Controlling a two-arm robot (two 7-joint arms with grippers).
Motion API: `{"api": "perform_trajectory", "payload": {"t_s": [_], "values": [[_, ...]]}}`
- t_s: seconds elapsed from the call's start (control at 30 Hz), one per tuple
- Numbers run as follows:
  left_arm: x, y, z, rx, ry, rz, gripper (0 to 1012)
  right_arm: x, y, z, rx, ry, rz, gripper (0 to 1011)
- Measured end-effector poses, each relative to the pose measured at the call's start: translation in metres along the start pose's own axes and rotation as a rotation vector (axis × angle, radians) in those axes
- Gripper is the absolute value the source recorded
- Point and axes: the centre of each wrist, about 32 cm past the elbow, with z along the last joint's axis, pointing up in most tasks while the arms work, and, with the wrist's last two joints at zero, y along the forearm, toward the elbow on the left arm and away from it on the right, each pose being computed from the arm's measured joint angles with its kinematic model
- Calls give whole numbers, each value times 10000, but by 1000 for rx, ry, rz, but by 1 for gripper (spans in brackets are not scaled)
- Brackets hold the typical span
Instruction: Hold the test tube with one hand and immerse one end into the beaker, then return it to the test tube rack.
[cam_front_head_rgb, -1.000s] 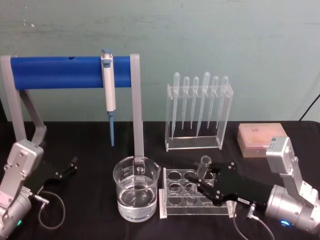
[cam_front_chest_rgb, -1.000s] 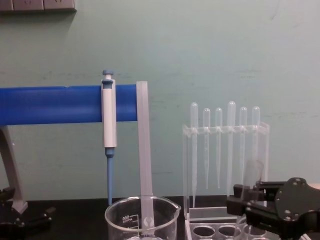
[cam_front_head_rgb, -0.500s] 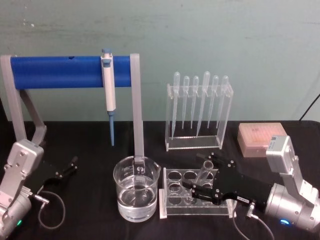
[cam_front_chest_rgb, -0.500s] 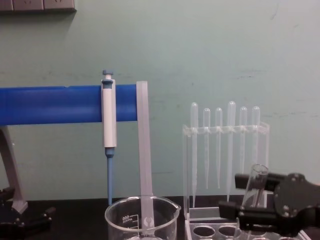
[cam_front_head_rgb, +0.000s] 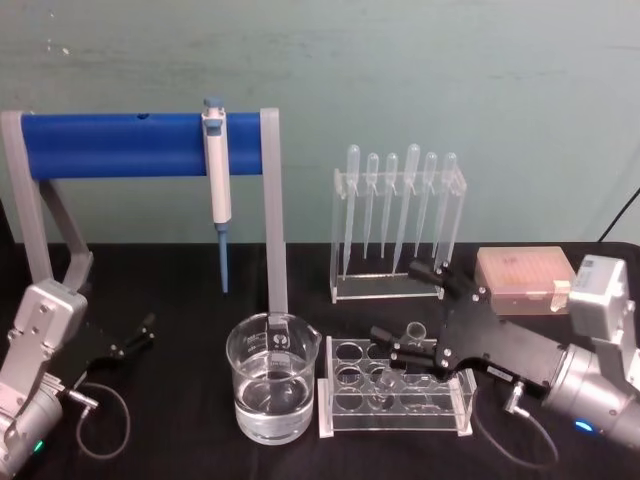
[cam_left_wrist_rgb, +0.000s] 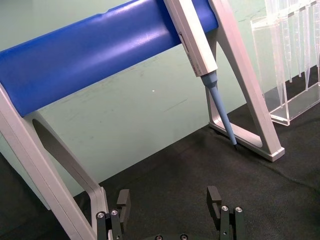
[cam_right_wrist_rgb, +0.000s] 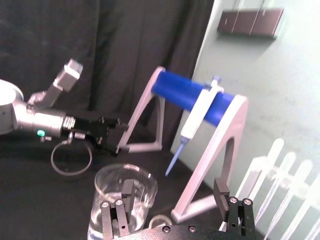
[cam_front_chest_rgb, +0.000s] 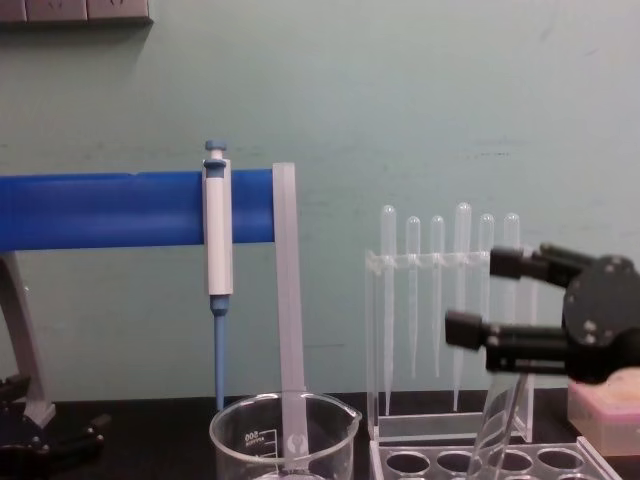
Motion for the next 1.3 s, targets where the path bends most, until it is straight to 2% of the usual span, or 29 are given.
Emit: {"api": "perform_trajectory", "payload": {"t_s": [0.17,0.3,0.4,0.43,0.47,0.5,0.63,0.7,0.93,1.3], "values": [[0,0,0,0,0,0,1000,3,-26,26,64,-31,-24,1000],[0,0,0,0,0,0,1000,-55,-97,38,78,-53,-112,1000],[0,0,0,0,0,0,1000,-162,-150,44,46,-71,-248,1000],[0,0,0,0,0,0,1000,-228,-172,36,20,-65,-323,1000],[0,0,0,0,0,0,1000,-260,-180,25,6,-57,-361,1000],[0,0,0,0,0,0,1000,-318,-189,-8,-19,-34,-424,1000],[0,0,0,0,0,0,1000,-396,-197,-78,-65,23,-523,1000],[0,0,0,0,0,0,1000,-459,-188,-160,-108,81,-598,1000],[0,0,0,0,0,0,1000,-473,-141,-270,-145,142,-642,1000],[0,0,0,0,0,0,1000,-456,-121,-296,-150,152,-623,1000]]}}
